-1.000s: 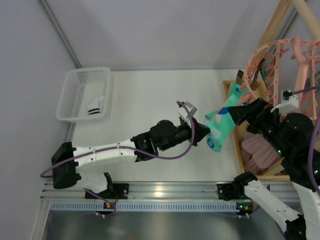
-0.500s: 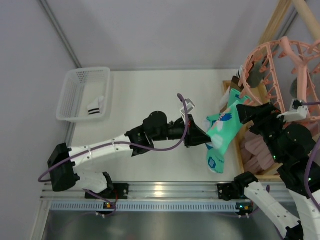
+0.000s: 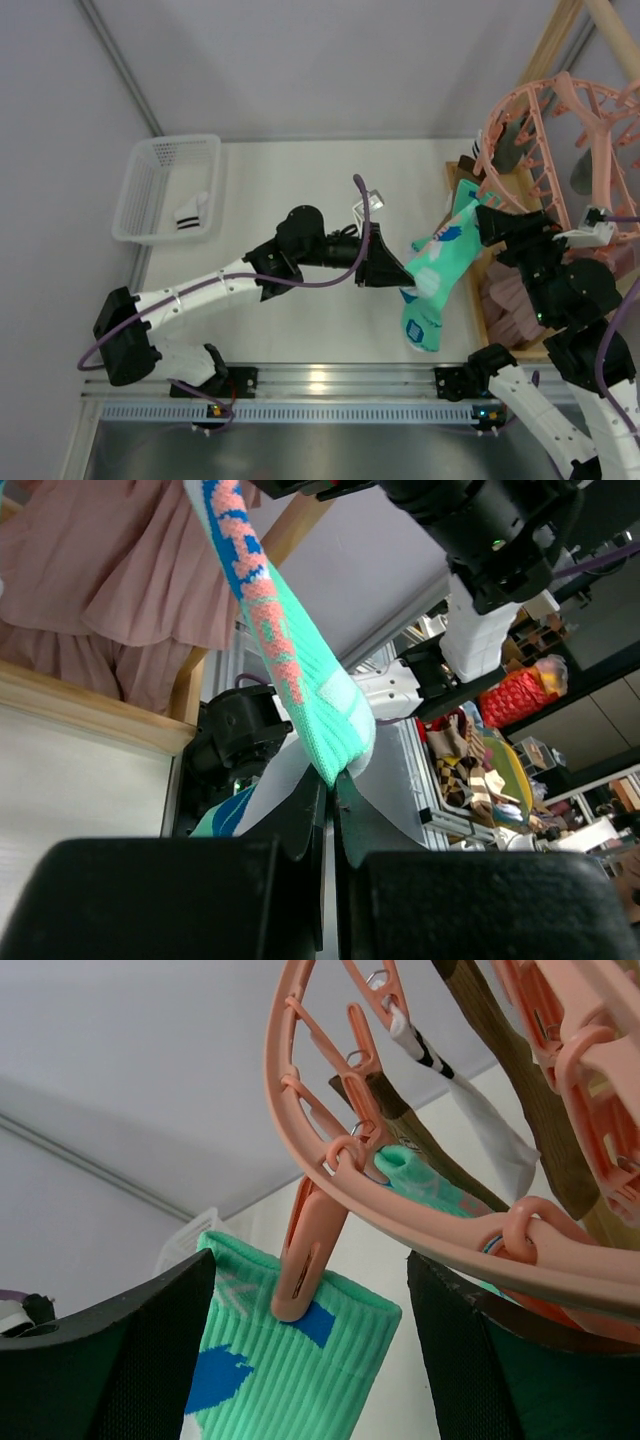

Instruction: Remove the socks clipped to the hanger

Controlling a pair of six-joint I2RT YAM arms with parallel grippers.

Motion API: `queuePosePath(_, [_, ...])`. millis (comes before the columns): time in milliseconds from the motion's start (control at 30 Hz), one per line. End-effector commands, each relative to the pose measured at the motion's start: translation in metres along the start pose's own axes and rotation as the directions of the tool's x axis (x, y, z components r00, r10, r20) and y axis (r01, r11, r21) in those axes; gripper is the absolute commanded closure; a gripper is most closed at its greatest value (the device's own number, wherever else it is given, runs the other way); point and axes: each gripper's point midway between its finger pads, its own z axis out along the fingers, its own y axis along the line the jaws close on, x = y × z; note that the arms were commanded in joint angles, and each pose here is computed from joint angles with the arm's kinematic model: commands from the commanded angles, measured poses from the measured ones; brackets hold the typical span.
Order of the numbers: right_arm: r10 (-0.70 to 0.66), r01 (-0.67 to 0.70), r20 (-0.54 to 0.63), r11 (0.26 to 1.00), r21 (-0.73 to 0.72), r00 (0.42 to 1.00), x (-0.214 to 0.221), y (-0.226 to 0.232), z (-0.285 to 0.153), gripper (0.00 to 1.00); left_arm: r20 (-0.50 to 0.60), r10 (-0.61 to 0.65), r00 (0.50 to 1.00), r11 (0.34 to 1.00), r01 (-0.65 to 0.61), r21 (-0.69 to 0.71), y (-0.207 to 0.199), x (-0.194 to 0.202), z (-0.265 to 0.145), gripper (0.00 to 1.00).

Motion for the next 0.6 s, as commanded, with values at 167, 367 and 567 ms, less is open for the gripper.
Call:
queuePosePath(167, [0.047,-0.030,0.108,0.988,-0.153,0.993,-0.018,0.025,0.001,0.26,-0.047,0.039,0.998,0.991,-0.033,0.133,-0.025,-0.013,-0.007,1.00])
queuePosePath(367, [0.043,-0.036,0.084,0.995,-0.092,0.996,-0.014,0.016,0.004,0.27,-0.023,0.030,0.999,0.997,-0.028,0.076,-0.010,-0.008,-0.007,1.00])
queuePosePath(567, [0.058,-0.053,-0.041,0.994,0.100,0.998,-0.003,0.002,0.013,0.33,0.104,0.081,0.991,0.987,-0.065,-0.147,0.034,-0.012,-0.013,1.00])
